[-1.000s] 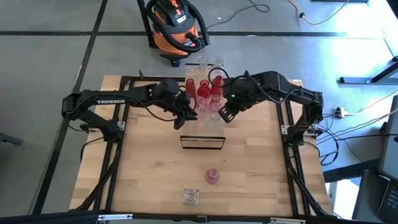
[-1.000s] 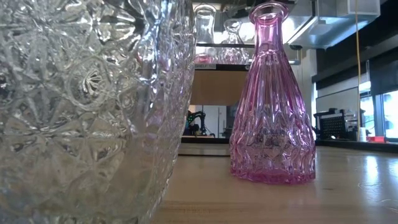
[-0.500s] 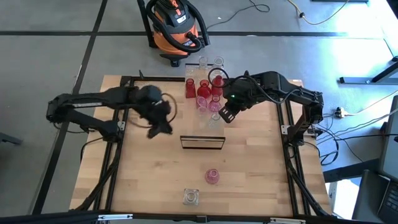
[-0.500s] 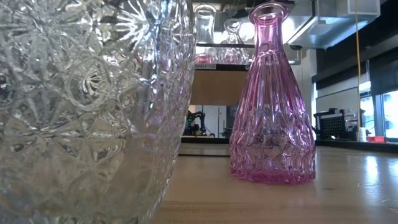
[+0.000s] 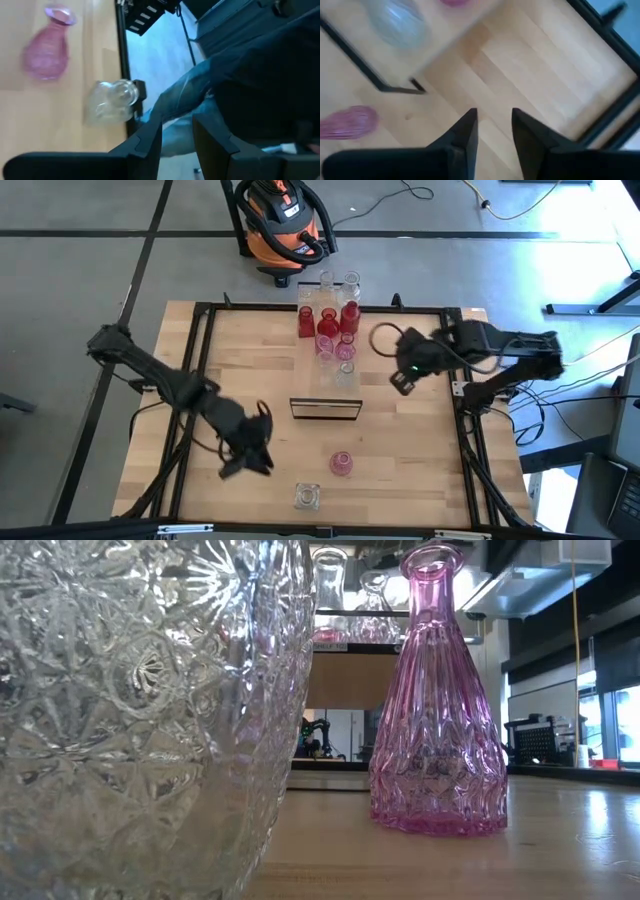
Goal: Sort vases onto shelf
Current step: Put the transparent vase on the shelf aligned with the other transparent vases
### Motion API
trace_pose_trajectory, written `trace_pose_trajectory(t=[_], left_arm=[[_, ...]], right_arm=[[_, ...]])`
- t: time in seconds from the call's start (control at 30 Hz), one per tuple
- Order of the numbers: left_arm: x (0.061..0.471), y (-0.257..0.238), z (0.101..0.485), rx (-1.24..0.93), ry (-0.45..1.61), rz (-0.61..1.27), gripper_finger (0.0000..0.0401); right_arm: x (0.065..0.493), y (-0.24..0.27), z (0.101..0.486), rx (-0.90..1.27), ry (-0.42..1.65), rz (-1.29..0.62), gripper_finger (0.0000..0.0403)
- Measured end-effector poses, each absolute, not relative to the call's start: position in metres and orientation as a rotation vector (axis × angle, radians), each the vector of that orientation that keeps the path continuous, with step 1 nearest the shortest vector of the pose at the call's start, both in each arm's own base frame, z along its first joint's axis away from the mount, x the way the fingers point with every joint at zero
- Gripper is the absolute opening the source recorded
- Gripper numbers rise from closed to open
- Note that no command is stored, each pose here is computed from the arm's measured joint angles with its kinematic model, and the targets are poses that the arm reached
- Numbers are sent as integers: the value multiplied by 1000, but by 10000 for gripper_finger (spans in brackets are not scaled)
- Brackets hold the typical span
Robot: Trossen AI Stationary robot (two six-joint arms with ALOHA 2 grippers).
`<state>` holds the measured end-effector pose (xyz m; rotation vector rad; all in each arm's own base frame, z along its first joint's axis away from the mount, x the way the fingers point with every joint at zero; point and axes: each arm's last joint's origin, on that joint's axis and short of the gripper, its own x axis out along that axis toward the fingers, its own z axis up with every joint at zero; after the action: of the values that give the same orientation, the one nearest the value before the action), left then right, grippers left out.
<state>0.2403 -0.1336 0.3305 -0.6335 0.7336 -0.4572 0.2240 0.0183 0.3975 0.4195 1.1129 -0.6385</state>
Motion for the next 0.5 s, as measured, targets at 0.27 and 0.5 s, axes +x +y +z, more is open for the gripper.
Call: trace_pose_trajectory(t=[0.27,0.5], left_arm=[[264,-173,295,-633,782,-431,101],[288,-176,257,-702,948,-412,101]], right_arm=[[170,28,366,546,1018,-627,104],[154,37,351,673,892,-551,104]])
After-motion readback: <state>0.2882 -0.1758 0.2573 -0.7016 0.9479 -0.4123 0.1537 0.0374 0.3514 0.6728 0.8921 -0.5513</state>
